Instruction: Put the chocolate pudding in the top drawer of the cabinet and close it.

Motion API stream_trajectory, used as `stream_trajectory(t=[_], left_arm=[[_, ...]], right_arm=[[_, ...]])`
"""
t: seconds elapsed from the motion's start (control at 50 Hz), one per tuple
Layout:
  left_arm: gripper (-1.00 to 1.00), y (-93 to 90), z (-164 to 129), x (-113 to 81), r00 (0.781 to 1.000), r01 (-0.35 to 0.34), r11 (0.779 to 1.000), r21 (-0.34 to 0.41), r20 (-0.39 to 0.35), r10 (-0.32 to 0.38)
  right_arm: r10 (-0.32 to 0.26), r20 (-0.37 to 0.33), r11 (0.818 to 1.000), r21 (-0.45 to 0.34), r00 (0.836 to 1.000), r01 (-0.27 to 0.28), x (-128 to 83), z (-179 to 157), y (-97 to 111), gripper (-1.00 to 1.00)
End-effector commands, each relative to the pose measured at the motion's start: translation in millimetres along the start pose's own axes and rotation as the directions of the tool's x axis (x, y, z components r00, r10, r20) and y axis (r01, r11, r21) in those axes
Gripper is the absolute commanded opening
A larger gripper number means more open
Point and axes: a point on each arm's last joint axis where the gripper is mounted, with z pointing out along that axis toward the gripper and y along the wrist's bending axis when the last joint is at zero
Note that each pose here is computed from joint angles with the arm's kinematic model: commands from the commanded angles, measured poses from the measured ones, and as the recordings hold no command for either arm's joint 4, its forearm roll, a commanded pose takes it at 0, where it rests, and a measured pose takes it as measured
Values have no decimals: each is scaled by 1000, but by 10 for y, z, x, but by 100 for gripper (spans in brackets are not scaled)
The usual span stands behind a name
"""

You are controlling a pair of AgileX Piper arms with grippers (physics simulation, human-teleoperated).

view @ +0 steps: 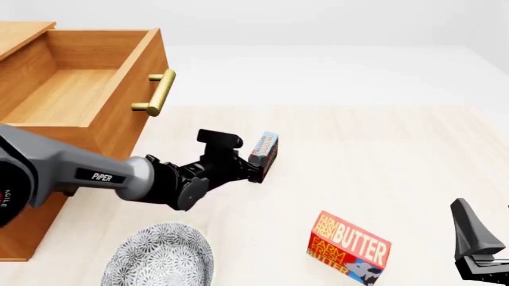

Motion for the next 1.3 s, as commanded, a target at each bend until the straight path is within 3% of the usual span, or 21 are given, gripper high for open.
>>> stream_trajectory(t=[0.02,1.3], left_arm=[[100,-10,69,44,1000,14,1000,3,-5,-14],[100,-61,322,163,999,49,999,17,-18,-49]], right_arm=[[0,0,1000,0,1000,0,0,0,0,100],[0,0,1000,0,1000,0,0,0,0,100]])
